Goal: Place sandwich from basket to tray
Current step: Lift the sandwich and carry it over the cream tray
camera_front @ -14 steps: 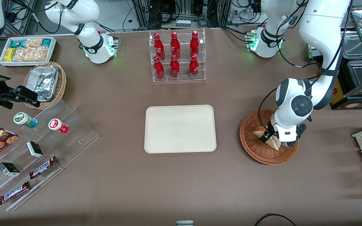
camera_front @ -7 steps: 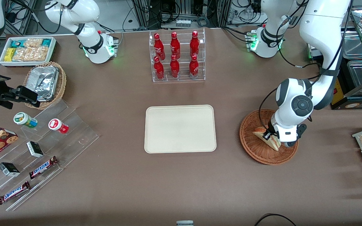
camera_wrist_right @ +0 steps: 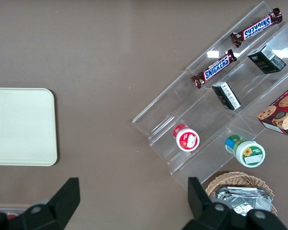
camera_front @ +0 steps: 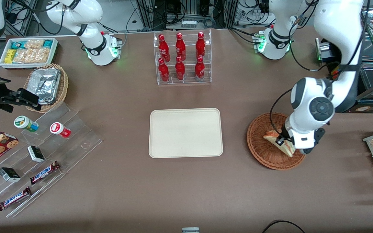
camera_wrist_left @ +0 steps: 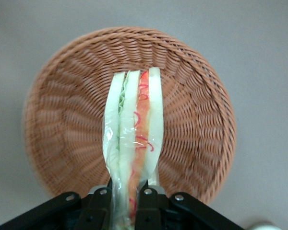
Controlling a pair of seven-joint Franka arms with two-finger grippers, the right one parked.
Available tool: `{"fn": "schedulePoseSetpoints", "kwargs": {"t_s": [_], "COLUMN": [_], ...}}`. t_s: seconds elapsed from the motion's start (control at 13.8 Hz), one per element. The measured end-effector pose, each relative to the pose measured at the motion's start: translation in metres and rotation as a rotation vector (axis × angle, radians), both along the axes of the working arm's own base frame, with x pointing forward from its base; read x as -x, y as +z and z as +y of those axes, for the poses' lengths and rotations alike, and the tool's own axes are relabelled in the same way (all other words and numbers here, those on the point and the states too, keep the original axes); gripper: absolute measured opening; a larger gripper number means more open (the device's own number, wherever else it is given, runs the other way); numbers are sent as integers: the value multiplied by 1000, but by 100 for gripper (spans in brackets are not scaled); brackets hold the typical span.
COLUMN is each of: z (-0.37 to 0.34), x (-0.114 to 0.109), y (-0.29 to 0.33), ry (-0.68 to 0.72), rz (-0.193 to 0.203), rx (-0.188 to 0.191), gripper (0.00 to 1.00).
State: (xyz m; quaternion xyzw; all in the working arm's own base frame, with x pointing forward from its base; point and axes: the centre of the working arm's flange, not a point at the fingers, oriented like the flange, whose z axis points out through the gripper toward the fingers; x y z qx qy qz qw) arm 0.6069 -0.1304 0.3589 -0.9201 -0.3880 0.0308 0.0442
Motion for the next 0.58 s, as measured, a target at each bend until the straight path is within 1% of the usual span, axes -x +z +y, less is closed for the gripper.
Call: {"fn": "schedulePoseSetpoints", "kwargs": {"t_s": [0.07,0.14,0.22,0.29,0.36,0.58], "z": [-13,-31,-52,-74,-97,-172], "x": [-3,-3,0,4,11,31], "y": [31,56,73,81,81,64], "ry": [-17,-40,-69,-101,-137,-246], "rz": [17,18,10,0,-1,-5], "rx": [-4,-4,-1,3,5,18], "gripper": [16,16,16,16,16,16]}}
